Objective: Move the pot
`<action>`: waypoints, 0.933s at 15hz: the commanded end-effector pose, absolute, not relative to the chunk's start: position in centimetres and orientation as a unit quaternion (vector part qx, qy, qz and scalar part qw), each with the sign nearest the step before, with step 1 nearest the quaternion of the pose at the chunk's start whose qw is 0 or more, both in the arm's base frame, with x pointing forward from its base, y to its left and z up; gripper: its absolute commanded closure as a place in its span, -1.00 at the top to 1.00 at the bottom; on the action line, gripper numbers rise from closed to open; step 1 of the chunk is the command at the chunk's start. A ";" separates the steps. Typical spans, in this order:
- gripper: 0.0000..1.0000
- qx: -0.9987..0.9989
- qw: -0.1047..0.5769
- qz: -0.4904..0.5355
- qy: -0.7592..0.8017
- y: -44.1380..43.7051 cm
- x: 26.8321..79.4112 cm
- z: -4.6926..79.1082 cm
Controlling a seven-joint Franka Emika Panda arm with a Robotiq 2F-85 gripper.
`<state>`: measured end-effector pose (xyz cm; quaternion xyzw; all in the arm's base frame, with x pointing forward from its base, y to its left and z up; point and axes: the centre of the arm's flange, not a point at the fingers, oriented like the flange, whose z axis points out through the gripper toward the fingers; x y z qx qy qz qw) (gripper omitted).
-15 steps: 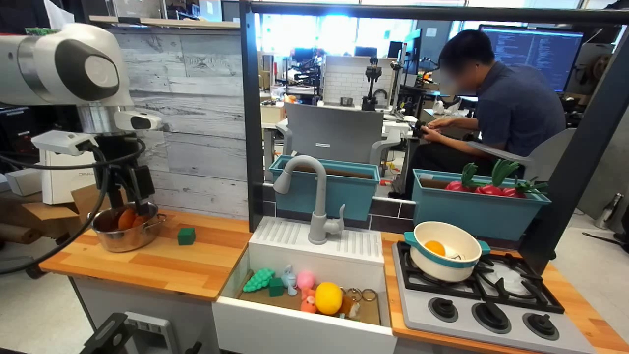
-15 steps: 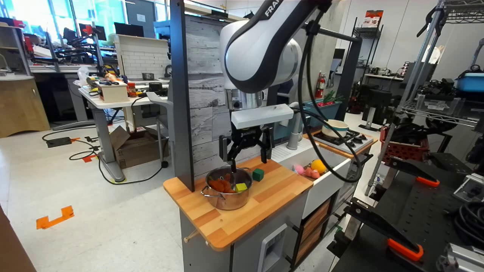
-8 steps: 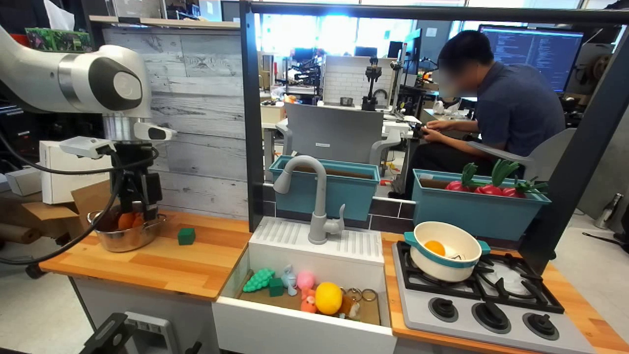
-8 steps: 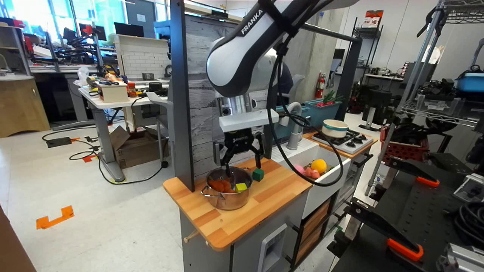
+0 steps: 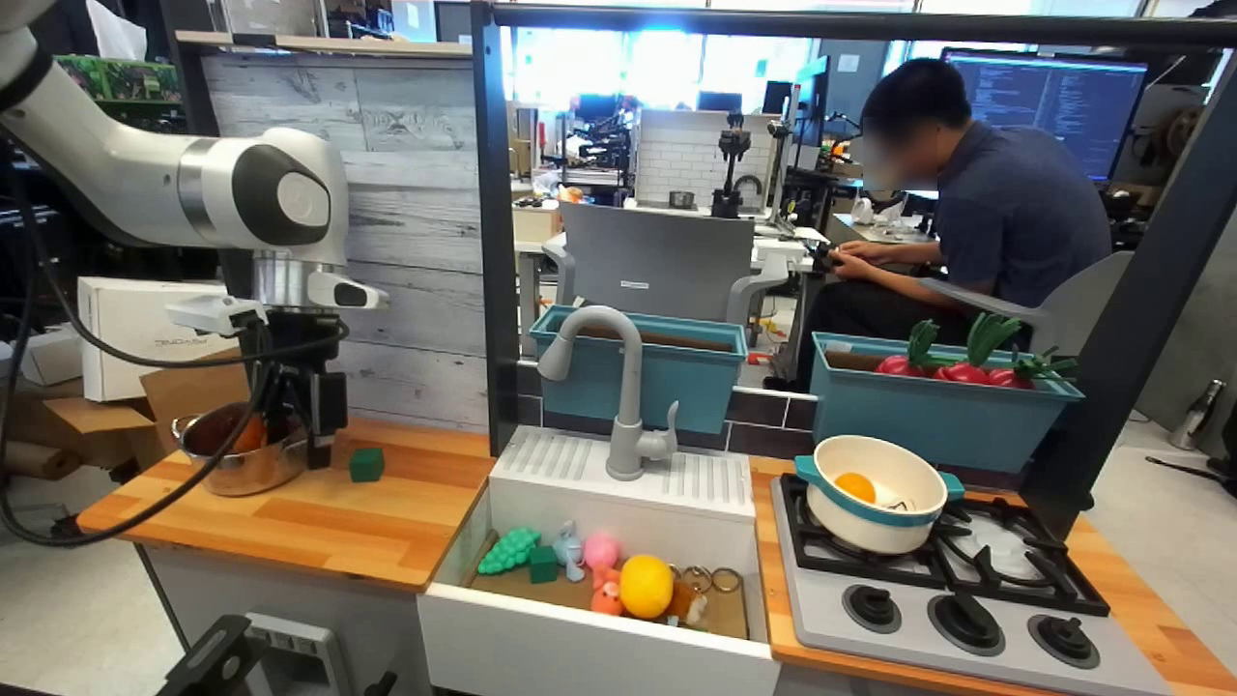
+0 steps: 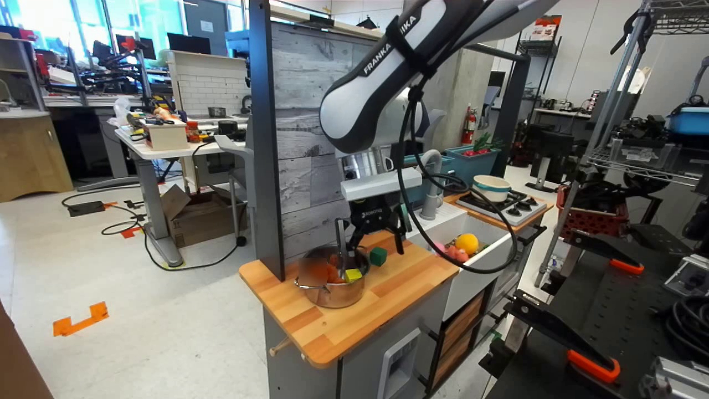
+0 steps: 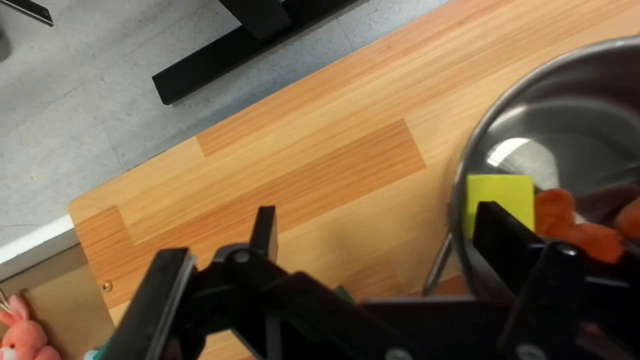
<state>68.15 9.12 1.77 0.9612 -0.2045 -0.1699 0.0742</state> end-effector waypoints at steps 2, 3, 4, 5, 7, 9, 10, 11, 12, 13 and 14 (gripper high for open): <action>1.00 0.956 0.092 -0.172 -0.218 8.7 70.3 -2.2; 1.00 0.956 0.097 -0.169 -0.220 8.8 70.4 -2.7; 0.50 0.956 0.104 -0.167 -0.218 9.2 70.6 -3.3; 0.47 0.956 0.106 -0.163 -0.219 9.4 70.8 -3.5; 0.17 0.957 0.103 -0.157 -0.222 9.9 71.4 -3.2; -0.13 0.957 0.099 -0.152 -0.226 10.2 71.6 -2.6; -0.30 0.958 0.096 -0.147 -0.226 10.3 71.5 -2.1; -0.43 0.959 0.093 -0.144 -0.225 10.4 71.5 -1.7; -0.60 0.961 0.087 -0.141 -0.221 10.5 71.4 -1.0; -0.73 0.962 0.080 -0.136 -0.221 10.5 71.1 -0.2; -0.90 0.964 0.076 -0.132 -0.219 10.4 70.8 0.3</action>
